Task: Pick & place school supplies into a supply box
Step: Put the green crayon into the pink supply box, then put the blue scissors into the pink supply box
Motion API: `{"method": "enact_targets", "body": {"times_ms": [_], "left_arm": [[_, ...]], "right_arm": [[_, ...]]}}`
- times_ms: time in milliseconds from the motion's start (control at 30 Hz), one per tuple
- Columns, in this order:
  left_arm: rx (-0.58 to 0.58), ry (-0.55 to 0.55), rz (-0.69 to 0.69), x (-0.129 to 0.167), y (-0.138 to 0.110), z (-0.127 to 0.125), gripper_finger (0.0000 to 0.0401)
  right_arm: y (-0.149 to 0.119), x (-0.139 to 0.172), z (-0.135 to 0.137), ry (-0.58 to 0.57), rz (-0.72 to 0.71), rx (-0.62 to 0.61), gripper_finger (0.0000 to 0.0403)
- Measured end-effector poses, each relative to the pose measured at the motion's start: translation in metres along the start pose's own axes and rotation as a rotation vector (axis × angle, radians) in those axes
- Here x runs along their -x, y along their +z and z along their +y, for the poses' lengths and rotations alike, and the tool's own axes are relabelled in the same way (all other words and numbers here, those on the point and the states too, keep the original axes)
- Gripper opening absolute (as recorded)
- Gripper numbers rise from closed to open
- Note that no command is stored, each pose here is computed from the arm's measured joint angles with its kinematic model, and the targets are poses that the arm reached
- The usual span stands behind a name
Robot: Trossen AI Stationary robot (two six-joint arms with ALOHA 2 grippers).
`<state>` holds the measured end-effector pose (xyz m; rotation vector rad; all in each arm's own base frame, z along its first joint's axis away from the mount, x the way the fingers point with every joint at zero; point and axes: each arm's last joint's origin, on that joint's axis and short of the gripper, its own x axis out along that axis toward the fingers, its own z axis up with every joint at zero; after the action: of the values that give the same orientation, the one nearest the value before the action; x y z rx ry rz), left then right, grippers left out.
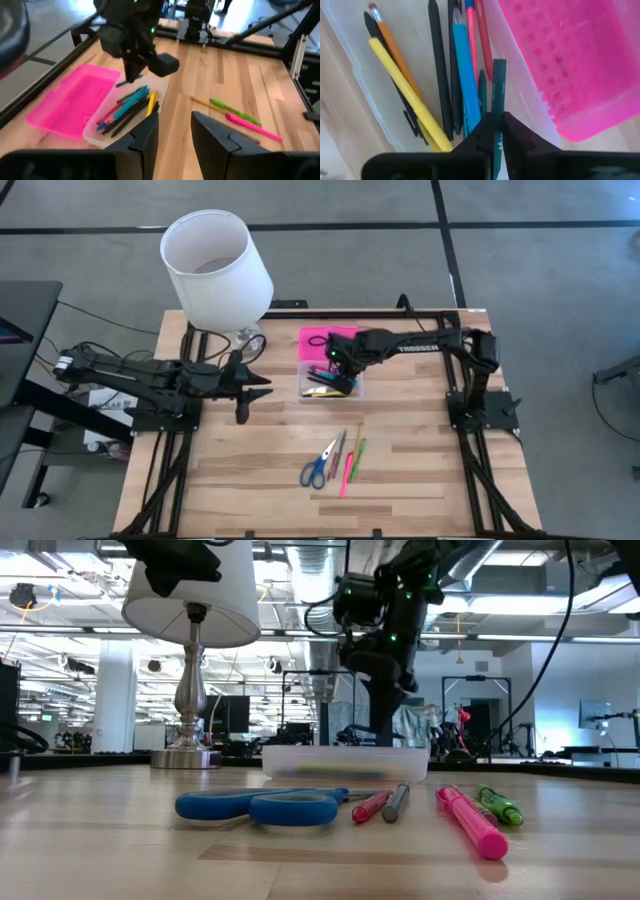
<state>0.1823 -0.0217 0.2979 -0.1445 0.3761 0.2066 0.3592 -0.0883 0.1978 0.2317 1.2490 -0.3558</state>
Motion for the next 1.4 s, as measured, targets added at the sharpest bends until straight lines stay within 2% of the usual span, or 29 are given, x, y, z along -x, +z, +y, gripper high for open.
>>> {"method": "enact_targets", "body": {"times_ms": [133, 433, 700, 967, 1100, 1233, 1400], "left_arm": [[0.01, 0.013, -0.034, 0.0, 0.003, 0.0, 0.0107], [0.031, 0.023, -0.017, -0.002, 0.001, 0.0, 0.0107], [0.06, -0.041, 0.065, -0.008, -0.005, -0.003, 0.0107], [0.039, -0.128, 0.249, -0.04, -0.024, -0.014, 0.0107], [0.045, -0.191, 0.268, -0.062, -0.029, -0.022, 0.0107], [0.058, -0.305, 0.292, -0.082, -0.035, -0.031, 0.0107], [0.113, -0.384, 0.332, -0.1, -0.045, -0.039, 0.0107]], "right_arm": [[-0.003, -0.004, -0.005, 0.058, 0.025, 0.02, 0.0015], [-0.003, -0.004, -0.004, 0.067, 0.019, 0.028, 0.006], [-0.004, -0.002, 0.0, 0.07, 0.016, -0.03, 0.0109], [-0.011, 0.038, 0.033, 0.098, -0.082, 0.06, 0.0123], [-0.021, 0.065, 0.044, 0.042, -0.129, 0.091, 0.0121], [-0.035, 0.091, 0.055, -0.011, -0.159, 0.091, 0.0121], [-0.058, 0.121, 0.064, -0.099, -0.195, 0.088, 0.0121]]}}
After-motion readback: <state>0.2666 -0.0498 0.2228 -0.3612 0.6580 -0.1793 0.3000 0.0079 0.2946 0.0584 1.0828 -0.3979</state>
